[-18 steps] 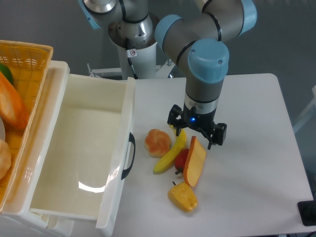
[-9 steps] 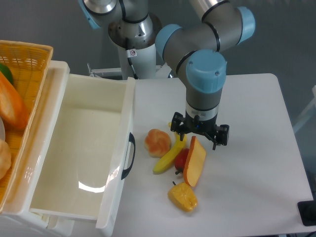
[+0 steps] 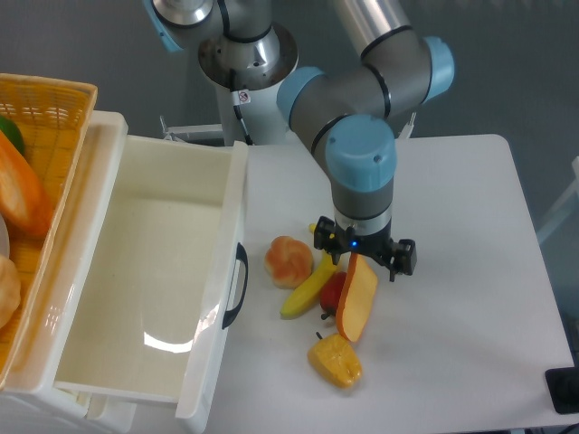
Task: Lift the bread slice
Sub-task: 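Descend further and close the gripper on the orange bread slice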
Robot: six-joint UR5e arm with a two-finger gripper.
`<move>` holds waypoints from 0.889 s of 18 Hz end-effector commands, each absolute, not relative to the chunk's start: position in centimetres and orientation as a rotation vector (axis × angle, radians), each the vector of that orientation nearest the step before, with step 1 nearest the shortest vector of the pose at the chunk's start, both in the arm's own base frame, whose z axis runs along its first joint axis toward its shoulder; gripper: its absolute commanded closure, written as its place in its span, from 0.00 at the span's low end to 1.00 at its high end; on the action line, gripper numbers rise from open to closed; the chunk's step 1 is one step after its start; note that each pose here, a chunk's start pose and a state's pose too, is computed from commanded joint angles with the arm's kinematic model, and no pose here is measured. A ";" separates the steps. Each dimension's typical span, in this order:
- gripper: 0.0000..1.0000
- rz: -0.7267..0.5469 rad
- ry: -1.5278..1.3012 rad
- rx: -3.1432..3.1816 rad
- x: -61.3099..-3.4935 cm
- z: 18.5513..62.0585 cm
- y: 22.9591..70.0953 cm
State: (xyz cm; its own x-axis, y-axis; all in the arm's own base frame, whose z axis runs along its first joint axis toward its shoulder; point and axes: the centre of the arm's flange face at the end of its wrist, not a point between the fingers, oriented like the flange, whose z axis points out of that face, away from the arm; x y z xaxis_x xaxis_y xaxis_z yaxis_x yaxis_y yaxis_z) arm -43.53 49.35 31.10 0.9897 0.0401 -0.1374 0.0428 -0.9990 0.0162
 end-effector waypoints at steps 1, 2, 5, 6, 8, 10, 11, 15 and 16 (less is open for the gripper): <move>0.00 -0.201 0.062 3.109 -43.3 30.6 49.3; 0.00 -0.191 0.061 3.108 -43.1 30.2 49.3; 0.00 -0.152 0.063 3.097 -43.2 28.6 49.4; 0.00 -0.141 0.062 3.091 -43.1 28.0 49.5; 0.00 -0.121 0.059 3.084 -43.2 27.1 49.6; 0.00 -0.110 0.056 3.080 -43.3 26.5 49.7; 0.00 -0.102 0.053 3.077 -43.4 26.0 49.8; 0.00 -0.055 0.054 3.086 -44.1 24.5 50.1; 0.00 -0.035 0.057 3.100 -44.2 24.4 50.2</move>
State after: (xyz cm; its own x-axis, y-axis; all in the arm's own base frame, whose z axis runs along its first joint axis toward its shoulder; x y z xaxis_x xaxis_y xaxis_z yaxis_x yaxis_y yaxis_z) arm -44.16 50.15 24.43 0.9991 0.0361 -0.0236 0.0371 -0.9985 0.0405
